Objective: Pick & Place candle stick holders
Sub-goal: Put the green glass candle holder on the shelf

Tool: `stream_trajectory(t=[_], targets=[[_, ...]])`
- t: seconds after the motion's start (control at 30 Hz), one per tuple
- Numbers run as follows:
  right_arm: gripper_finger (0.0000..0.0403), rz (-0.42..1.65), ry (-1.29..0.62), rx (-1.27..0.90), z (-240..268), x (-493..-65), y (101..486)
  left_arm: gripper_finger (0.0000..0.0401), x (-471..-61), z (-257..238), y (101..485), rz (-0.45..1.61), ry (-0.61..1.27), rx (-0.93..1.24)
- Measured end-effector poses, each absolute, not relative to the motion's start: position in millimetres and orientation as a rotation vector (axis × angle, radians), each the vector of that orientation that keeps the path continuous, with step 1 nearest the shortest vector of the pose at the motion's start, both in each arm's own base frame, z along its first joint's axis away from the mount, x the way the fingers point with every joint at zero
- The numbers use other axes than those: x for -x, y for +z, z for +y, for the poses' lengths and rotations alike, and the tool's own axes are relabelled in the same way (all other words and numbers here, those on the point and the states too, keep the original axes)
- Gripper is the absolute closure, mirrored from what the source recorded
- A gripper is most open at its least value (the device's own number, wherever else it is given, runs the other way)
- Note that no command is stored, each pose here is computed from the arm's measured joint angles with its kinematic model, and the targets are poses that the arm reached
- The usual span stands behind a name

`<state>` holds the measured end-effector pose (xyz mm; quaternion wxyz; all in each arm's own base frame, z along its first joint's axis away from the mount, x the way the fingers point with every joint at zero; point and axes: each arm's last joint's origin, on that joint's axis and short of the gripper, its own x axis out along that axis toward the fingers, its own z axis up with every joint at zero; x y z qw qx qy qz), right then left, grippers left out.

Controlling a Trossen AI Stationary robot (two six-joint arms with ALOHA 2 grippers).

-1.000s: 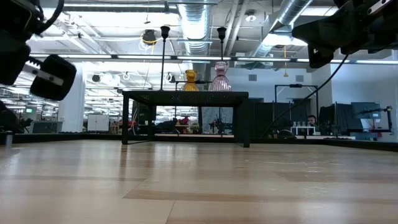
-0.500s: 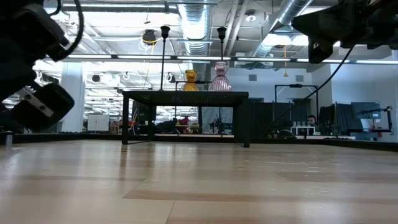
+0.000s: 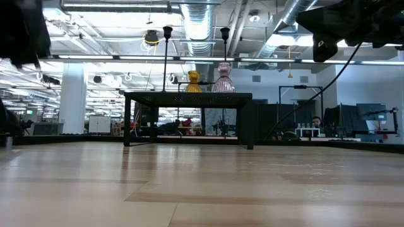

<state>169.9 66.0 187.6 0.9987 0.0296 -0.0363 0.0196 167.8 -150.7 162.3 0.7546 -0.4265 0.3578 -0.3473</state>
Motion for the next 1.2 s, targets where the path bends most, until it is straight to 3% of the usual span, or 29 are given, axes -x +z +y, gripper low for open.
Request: stream_trajectory(t=[0.23, 0.63, 0.83, 1.2], targets=[[0.0402, -0.073, 0.039, -0.060, 66.0, -169.9, 187.7, 0.0396, -169.9, -167.8, 179.9, 0.687, -0.754, 0.929], [0.0402, -0.072, 0.041, -0.112, 66.0, -169.9, 187.7, 0.0396, -181.0, -183.9, 143.3, 0.841, -0.624, 0.932], [0.0402, -0.072, 0.041, -0.112, 66.0, -169.9, 187.7, 0.0396, -205.4, -194.3, 147.3, 0.743, -0.629, 0.854], [0.0402, -0.077, 0.041, -0.114, 66.0, -169.8, 188.1, 0.0396, -240.1, -157.7, 145.9, 0.499, -0.315, 0.695]])
